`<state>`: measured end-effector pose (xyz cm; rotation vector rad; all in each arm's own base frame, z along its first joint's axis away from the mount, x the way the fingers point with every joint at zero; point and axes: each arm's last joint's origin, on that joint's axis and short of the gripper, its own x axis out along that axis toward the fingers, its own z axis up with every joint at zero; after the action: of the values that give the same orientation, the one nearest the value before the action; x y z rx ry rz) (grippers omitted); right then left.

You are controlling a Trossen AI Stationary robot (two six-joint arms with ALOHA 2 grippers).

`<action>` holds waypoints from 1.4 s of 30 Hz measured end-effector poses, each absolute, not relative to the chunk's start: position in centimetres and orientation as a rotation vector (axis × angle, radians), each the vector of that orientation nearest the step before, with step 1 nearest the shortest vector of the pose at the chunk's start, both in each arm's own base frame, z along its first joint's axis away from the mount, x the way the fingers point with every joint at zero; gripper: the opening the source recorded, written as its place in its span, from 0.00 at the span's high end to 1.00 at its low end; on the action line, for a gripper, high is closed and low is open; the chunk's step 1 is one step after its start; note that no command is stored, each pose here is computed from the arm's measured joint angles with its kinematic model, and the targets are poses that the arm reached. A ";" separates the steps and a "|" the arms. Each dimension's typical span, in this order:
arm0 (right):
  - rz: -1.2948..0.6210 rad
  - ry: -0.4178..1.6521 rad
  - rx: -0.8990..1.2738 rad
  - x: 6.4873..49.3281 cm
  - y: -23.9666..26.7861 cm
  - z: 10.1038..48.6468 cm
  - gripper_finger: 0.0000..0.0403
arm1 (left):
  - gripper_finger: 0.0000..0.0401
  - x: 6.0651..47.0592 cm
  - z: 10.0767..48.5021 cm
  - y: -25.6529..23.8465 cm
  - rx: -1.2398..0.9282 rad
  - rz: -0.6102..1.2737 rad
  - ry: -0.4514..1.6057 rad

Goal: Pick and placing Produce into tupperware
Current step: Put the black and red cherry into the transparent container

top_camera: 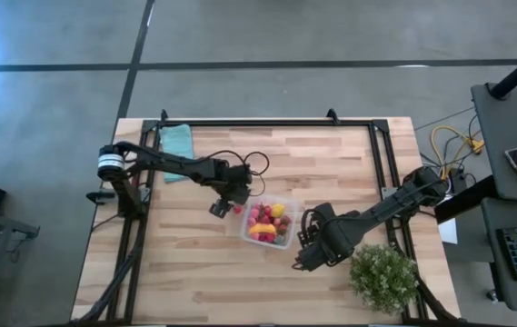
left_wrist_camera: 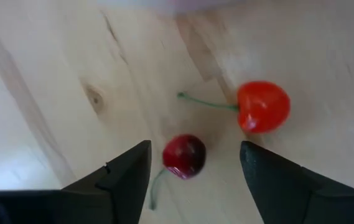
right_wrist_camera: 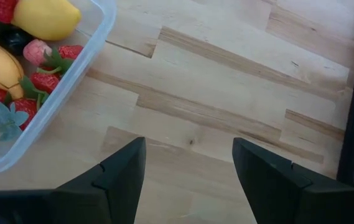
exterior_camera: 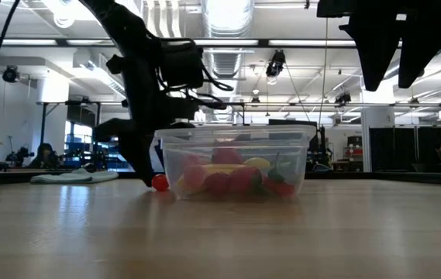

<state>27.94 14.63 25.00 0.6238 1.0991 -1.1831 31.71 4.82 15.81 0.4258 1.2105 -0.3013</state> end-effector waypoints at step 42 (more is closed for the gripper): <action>-1.177 1.118 0.643 28.0 14.7 24.8 0.42 | 0.80 32.3 28.1 2.0 0.385 -0.351 0.744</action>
<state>27.96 14.72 24.75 0.6431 1.1177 -1.1769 32.31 1.97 28.08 0.3846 0.7435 -0.3514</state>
